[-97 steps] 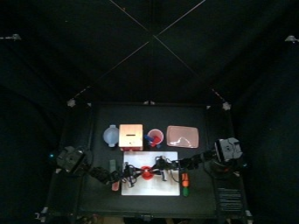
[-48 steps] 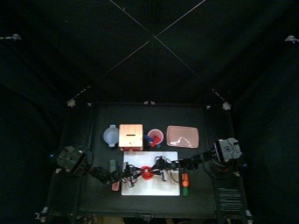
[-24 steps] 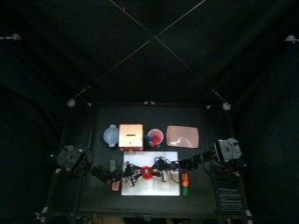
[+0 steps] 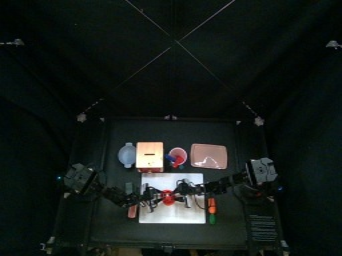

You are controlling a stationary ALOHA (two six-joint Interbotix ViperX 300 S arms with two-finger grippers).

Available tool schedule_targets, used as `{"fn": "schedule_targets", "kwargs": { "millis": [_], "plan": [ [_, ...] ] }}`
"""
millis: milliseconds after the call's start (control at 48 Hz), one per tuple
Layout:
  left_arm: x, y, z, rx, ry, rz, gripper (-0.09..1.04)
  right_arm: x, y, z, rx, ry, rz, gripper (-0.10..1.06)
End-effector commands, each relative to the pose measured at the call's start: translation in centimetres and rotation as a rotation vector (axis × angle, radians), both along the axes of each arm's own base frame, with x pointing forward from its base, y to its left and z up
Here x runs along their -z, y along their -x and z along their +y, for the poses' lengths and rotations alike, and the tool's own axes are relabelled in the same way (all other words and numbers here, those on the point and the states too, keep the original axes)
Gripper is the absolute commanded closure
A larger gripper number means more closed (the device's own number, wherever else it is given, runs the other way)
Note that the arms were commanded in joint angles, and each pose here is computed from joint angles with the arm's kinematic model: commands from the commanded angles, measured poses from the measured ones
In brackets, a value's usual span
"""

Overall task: Get the cutter from the drawer then cut the dough then place the extra dough in the bowl
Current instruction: Cut the dough

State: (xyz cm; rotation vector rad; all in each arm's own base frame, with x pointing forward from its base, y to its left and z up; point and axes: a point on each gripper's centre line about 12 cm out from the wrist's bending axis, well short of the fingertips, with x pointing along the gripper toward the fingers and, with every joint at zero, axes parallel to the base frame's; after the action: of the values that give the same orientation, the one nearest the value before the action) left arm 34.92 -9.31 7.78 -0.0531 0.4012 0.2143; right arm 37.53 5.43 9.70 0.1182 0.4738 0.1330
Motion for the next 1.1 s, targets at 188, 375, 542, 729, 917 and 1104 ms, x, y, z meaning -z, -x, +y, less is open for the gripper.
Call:
{"fn": "schedule_targets", "kwargs": {
  "millis": [188, 375, 542, 729, 917, 1104],
  "plan": [
    [-2.7, -0.4, -0.3, 0.038, 0.003, -0.079, 0.2, -2.1, -0.4, 0.0, 0.0, -0.006, -0.06, 0.25],
    [-3.1, -0.3, 0.0, 0.054, -0.006, -0.088, 0.2, -2.1, -0.4, -0.2, 0.005, -0.006, -0.06, 0.25],
    [-2.5, 0.9, 0.5, 0.053, -0.017, -0.059, 0.21, -2.6, -0.7, -0.5, 0.015, -0.01, -0.073, 0.25],
    [-2.8, 1.6, 0.9, 0.063, -0.025, -0.058, 0.26, -2.9, -0.9, -0.9, 0.026, -0.01, -0.082, 0.25],
    [-2.5, 1.2, 1.1, 0.068, -0.032, -0.051, 0.34, -3.1, -1.3, -1.3, 0.037, -0.01, -0.081, 0.25],
    [-1.9, 0.9, 1.5, 0.062, -0.031, -0.025, 0.37, -3.1, -1.5, -1.5, 0.041, -0.004, -0.064, 0.25]
  ]
}}
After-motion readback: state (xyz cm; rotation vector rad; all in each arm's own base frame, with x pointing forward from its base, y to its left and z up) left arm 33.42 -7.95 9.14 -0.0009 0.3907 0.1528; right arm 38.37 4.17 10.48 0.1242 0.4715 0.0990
